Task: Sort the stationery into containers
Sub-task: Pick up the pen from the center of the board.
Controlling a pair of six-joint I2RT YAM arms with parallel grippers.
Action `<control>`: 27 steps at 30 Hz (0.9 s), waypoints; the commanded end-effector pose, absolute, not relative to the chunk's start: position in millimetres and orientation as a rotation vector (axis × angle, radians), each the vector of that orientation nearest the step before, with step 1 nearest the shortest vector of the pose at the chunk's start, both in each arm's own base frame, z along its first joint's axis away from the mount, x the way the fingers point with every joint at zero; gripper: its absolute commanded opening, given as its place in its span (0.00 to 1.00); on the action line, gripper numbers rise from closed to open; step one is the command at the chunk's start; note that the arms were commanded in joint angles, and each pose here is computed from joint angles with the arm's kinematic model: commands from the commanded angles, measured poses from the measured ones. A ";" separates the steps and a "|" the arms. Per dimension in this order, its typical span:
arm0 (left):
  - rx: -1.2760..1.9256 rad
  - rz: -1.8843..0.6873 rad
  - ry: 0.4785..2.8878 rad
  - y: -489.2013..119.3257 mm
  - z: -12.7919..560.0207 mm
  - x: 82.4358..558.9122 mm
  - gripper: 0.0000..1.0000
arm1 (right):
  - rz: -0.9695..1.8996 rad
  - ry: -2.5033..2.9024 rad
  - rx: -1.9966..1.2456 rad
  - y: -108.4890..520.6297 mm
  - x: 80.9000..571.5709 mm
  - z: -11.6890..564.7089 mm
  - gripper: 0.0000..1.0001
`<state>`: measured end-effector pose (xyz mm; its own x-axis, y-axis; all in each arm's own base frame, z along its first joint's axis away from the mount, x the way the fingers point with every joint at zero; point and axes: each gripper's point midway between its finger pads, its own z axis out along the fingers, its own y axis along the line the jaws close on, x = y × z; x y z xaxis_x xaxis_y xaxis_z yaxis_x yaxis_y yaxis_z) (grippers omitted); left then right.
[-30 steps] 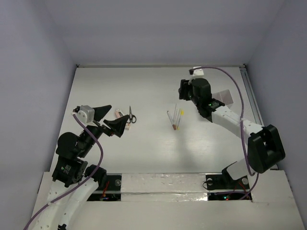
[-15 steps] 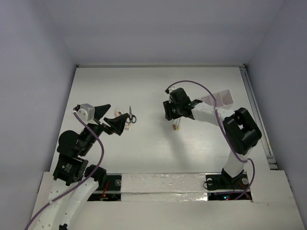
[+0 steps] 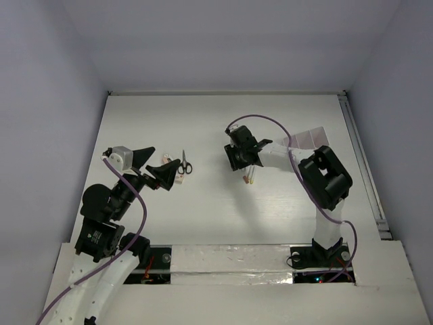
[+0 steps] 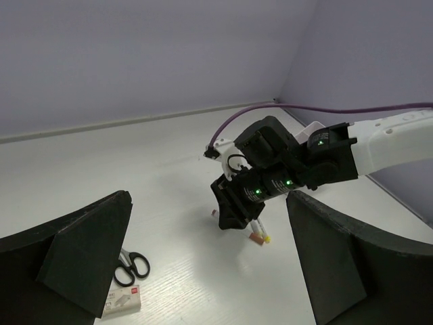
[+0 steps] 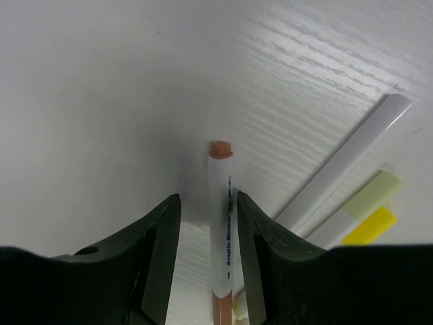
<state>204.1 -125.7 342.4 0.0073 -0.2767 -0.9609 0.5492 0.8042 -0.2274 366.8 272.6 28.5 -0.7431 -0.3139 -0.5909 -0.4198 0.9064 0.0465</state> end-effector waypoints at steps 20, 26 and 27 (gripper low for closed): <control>0.230 -0.637 1.344 -119.5 368.7 198.6 0.99 | 0.080 2.311 -0.472 293.5 392.3 74.6 0.00; 0.226 -0.637 1.338 -118.7 369.7 197.6 0.99 | 0.176 2.134 -0.386 298.0 402.0 140.3 0.00; 0.227 -0.638 1.338 -118.9 369.7 197.4 0.99 | 0.183 2.124 -0.377 296.9 401.1 143.4 0.00</control>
<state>203.8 -123.4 343.9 0.0179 -0.2774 -0.9606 0.5420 0.8100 -0.2239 386.6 285.3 80.1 -0.6362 -0.3066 -0.7080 -0.3630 0.9287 -0.0760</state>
